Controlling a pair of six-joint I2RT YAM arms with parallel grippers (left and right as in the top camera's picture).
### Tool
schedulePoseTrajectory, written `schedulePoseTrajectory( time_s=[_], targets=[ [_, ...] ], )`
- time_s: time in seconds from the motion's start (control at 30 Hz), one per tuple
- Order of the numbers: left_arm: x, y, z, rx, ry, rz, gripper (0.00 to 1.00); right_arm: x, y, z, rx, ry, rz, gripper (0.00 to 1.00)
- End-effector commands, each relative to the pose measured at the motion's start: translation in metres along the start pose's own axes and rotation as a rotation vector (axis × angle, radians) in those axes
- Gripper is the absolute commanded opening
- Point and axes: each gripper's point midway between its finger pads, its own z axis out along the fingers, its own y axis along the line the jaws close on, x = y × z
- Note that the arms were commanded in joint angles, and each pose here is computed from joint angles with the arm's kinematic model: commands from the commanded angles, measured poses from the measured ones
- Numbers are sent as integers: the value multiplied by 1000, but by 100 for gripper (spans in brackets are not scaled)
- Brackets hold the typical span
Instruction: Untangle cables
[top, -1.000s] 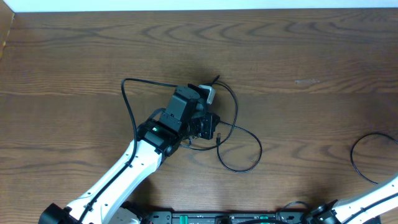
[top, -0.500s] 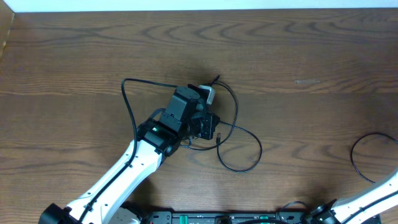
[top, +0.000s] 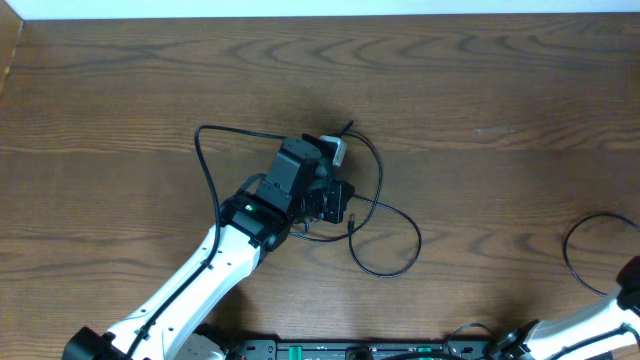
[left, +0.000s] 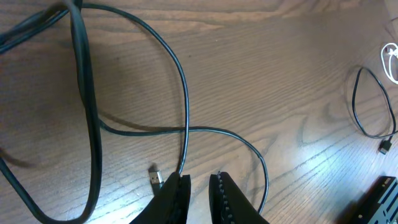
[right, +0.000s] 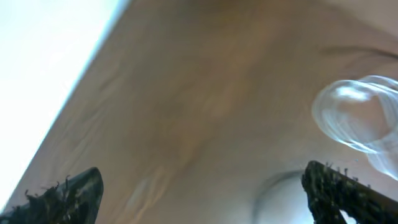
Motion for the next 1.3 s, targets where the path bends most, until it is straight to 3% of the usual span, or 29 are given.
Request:
schedulePoseTrajectory(
  time_s=[0.0, 0.3, 0.33, 0.67, 0.87, 1.0, 1.07, 1.1, 1.27],
  targets=[
    [0, -1, -3, 7, -18, 58, 17, 49, 92, 7, -388, 138, -305, 99],
    [-58, 33, -67, -138, -302, 18, 17, 160, 179, 32, -471, 394, -542, 99],
    [-62, 37, -74, -151, -324, 10, 22, 169, 185, 34, -456, 408, -561, 99],
    [-76, 85, -138, -278, -475, -102, 33, 261, 242, 37, -296, 474, -760, 99],
    [-72, 97, -152, -319, -487, -126, 59, 288, 263, 36, -182, 385, -870, 99],
    [-66, 101, -151, -334, -461, -124, 65, 315, 284, 28, -222, 372, -946, 99],
    [-63, 101, -150, -344, -446, -96, 88, 327, 295, 24, -251, 364, -975, 99],
    [-63, 102, -150, -347, -444, -87, 91, 331, 298, 22, -260, 362, -985, 99],
    [-65, 115, -161, -435, -475, -96, 92, 349, 305, 16, -255, 351, -1043, 99]
  ],
)
